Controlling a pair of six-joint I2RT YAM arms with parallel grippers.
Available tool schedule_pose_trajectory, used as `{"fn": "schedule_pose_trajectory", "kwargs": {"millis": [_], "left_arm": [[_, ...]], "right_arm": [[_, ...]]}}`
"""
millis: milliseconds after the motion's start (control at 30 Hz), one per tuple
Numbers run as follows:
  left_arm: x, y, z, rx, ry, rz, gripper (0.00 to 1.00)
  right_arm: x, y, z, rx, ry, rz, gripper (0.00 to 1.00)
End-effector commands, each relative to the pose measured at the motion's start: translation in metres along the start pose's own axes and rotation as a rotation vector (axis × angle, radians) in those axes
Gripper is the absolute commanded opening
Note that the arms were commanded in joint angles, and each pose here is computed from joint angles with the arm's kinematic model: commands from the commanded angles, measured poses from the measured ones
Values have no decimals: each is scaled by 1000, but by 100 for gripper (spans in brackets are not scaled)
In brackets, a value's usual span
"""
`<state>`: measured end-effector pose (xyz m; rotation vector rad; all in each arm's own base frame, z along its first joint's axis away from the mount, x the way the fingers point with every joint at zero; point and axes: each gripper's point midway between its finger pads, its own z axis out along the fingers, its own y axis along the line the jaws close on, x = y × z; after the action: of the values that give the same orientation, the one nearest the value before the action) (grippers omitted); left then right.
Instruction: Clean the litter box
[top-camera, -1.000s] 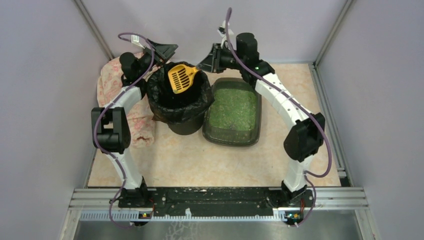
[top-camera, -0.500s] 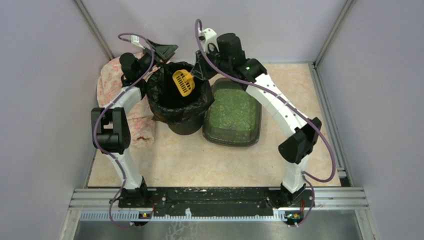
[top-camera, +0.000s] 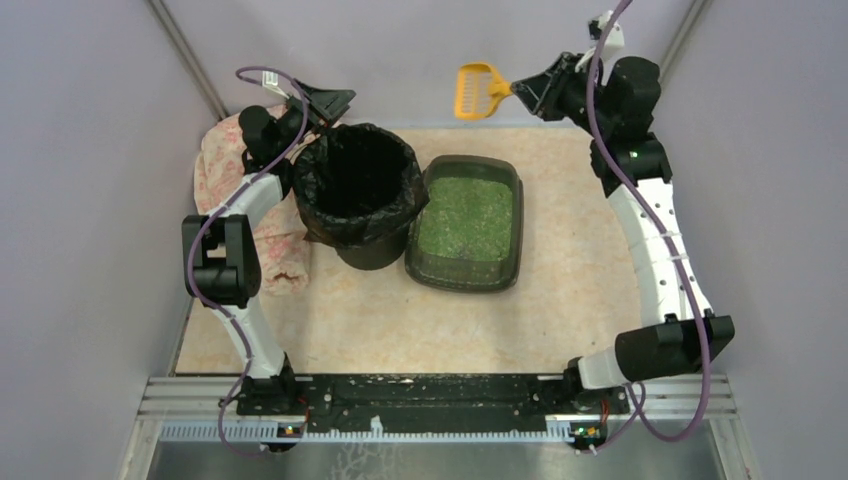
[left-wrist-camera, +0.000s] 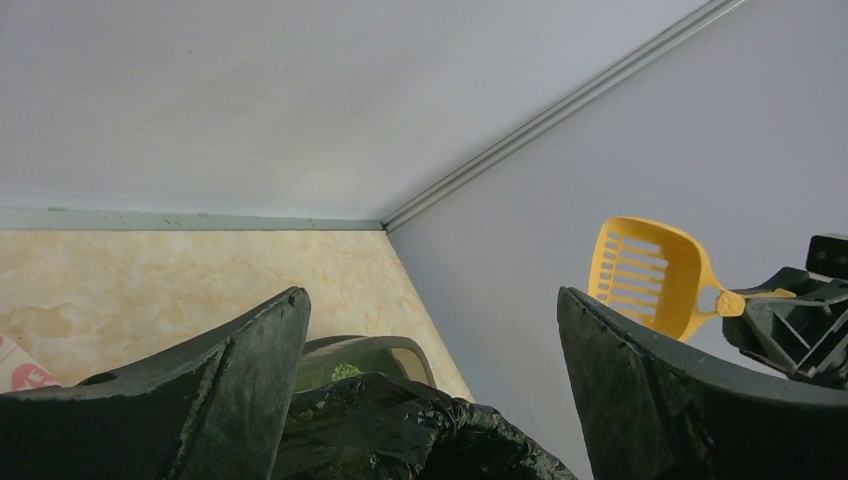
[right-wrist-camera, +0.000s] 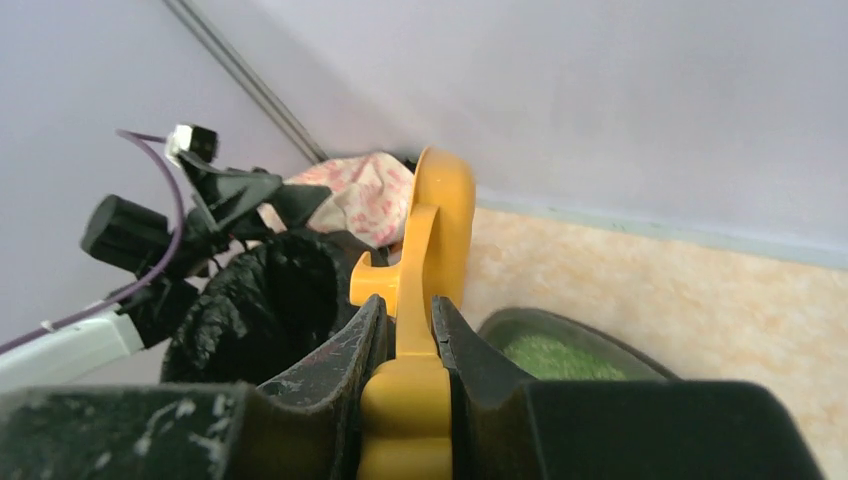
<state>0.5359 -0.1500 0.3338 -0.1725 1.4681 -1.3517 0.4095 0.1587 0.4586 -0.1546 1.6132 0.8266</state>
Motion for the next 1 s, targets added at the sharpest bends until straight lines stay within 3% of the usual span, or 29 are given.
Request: {"fn": "schedule_pose_trajectory", "kwargs": {"millis": [0, 267, 600, 767, 867, 967], "left_arm": [[-8, -21, -4, 42, -13, 54, 99], [-5, -19, -5, 31, -8, 56, 99], [-6, -18, -6, 24, -6, 65, 99], [-6, -19, -6, 15, 1, 83, 99], [-8, -22, -2, 13, 20, 134, 99], [-11, -20, 0, -18, 20, 159, 99]], "right_arm": [[41, -33, -9, 141, 125, -34, 0], [100, -78, -21, 369, 292, -121, 0], [195, -92, 0, 263, 436, 54, 0], [201, -99, 4, 277, 436, 51, 48], [187, -114, 1, 358, 401, 17, 64], [169, -131, -7, 423, 379, 8, 70]]}}
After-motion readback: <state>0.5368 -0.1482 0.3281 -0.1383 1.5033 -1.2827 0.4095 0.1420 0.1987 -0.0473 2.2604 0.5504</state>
